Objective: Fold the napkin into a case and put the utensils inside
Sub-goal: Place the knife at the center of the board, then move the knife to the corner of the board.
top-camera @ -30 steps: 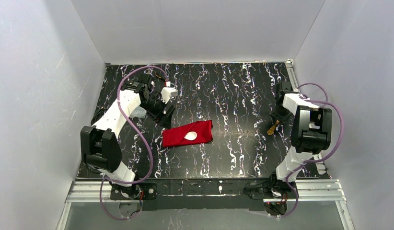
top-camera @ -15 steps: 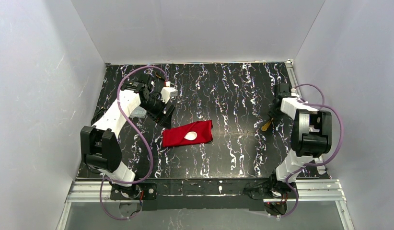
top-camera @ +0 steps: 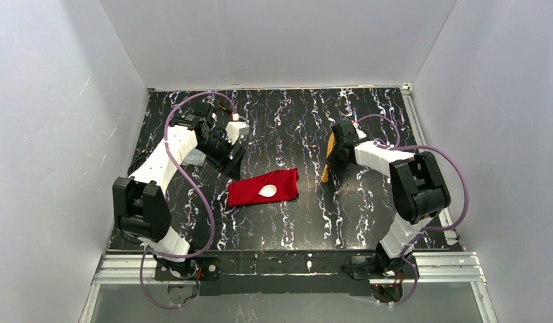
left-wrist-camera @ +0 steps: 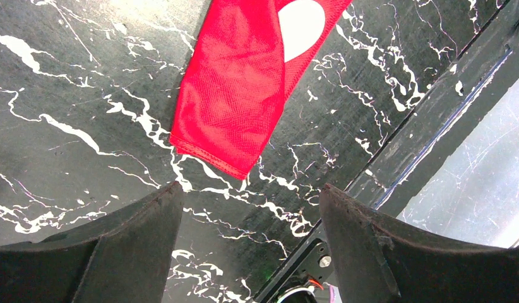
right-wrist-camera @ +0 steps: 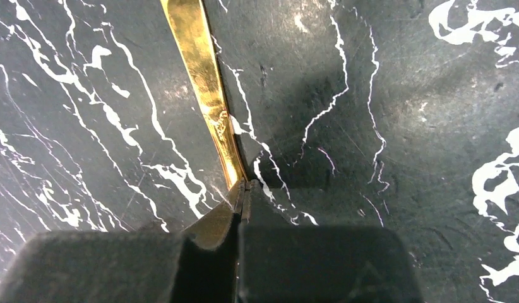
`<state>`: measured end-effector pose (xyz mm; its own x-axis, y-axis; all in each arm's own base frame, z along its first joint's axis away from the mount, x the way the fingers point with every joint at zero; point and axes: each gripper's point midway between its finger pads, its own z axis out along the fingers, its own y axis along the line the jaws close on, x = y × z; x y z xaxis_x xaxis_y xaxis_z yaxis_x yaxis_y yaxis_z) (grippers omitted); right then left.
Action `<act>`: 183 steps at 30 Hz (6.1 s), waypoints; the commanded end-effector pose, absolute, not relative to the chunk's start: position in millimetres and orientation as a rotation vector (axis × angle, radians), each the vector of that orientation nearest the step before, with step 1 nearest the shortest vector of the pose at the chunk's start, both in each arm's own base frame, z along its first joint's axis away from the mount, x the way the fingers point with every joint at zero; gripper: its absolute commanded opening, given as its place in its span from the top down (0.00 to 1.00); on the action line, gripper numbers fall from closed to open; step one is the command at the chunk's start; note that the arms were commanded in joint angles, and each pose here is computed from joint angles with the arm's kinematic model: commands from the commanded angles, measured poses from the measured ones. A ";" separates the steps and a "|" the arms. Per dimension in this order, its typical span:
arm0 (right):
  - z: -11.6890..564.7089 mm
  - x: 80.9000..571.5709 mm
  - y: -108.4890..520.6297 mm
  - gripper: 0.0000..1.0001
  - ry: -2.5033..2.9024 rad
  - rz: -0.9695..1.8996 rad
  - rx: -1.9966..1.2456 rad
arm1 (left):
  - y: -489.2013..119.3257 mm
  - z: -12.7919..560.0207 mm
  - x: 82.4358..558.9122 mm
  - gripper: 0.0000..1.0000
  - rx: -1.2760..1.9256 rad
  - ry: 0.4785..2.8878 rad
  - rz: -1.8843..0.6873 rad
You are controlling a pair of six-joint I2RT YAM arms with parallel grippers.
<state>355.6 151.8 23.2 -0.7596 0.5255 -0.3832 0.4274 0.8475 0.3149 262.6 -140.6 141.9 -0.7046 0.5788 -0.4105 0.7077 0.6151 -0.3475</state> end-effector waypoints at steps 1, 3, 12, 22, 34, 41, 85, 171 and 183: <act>47.7 358.1 148.5 0.99 2.551 0.250 0.664 | -141.2 155.7 261.8 0.24 1.044 2.560 -0.724; 60.0 367.9 143.5 0.93 2.536 0.201 0.604 | -142.6 156.5 262.0 0.24 1.036 2.560 -0.735; 58.9 424.3 144.9 0.46 2.611 0.029 0.399 | -143.4 157.4 264.3 0.24 1.026 2.564 -0.736; 25.4 437.1 132.4 0.46 2.664 -0.068 0.397 | -142.1 157.2 263.2 0.24 1.036 2.567 -0.727; 1.7 425.8 130.1 0.83 2.702 -0.026 0.414 | -143.1 154.6 264.1 0.24 1.034 2.580 -0.739; 2.7 413.4 138.9 0.99 2.675 0.094 0.454 | -152.9 160.6 258.1 0.23 1.076 2.558 -0.786; 61.5 374.6 184.0 0.51 2.580 0.219 0.211 | -232.4 195.1 289.6 0.24 1.170 2.274 -0.849; 56.3 354.3 41.8 0.44 2.423 0.601 0.919 | -368.0 -48.7 216.7 0.97 2.070 2.228 -0.690; 49.4 329.3 47.9 0.46 2.474 0.607 0.928 | -380.4 -15.1 227.3 1.00 1.990 2.182 -0.687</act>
<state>334.8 42.5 56.6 -0.6709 0.6929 -0.2643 0.4969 0.6845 0.5334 269.3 -415.2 16.9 -0.0765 0.8410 -0.5357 0.9933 0.0176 -0.1141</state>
